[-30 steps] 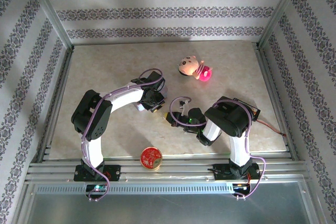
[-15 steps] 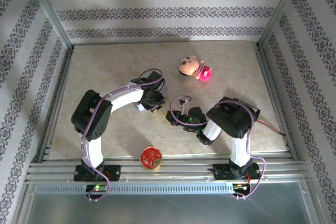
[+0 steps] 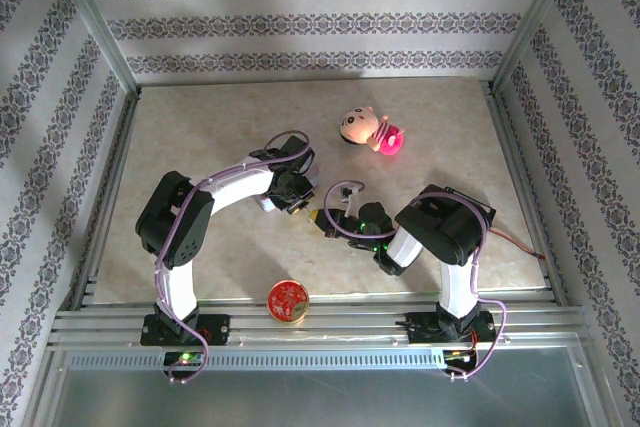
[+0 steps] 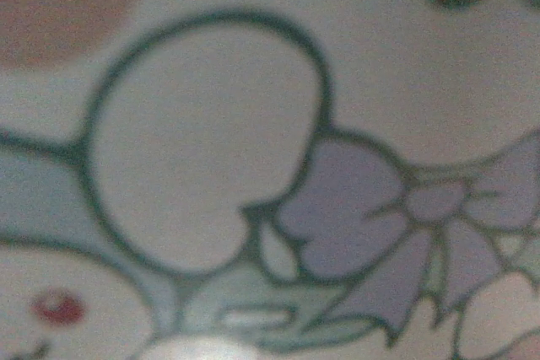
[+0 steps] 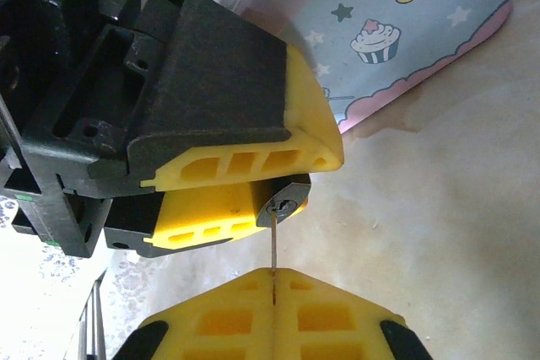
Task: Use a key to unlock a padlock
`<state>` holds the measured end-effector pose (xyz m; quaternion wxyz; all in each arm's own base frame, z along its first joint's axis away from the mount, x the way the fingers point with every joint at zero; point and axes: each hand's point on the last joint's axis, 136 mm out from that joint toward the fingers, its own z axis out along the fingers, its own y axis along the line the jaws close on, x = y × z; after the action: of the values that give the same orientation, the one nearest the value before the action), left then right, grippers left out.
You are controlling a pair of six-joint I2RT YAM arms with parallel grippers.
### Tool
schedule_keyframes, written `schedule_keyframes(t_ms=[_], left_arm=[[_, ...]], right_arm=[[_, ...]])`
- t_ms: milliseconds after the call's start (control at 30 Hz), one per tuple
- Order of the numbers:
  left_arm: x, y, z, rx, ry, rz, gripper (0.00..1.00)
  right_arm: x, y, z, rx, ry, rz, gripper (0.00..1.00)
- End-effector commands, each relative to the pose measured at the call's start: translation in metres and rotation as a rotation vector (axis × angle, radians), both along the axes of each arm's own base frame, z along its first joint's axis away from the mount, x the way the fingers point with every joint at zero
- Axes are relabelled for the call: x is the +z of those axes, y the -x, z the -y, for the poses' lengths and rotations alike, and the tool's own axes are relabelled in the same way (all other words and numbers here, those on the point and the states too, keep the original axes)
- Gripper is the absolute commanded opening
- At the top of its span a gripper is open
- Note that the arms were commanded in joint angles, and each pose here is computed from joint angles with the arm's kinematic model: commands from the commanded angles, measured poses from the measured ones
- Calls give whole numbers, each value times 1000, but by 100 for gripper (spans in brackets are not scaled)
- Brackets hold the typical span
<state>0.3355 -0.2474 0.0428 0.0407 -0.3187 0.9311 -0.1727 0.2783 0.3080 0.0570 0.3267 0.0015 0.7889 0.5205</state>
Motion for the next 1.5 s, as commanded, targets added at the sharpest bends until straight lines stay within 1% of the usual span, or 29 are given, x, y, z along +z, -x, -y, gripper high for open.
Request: schedule_keyframes(t_ms=[0,600,900,1200,1467], left_arm=[[-2,11,-3,33,24,-61,29],[-1,10,-2,32,32,-51,29],[-3,11,-3,36,31,-57,29],[-3,11,0,31,39,-57,29],[-6,13,0,28,42,-66,29]], right_arm=[[12,-2,-4,-4,-25,32,0],[-5,-3,-1,-19,3,1,0],[6,-6,-6,-10,-13,30,0],[4,-6,-1,-33,-2,30,0],[15,-13,-6,-35,-24,56,0]])
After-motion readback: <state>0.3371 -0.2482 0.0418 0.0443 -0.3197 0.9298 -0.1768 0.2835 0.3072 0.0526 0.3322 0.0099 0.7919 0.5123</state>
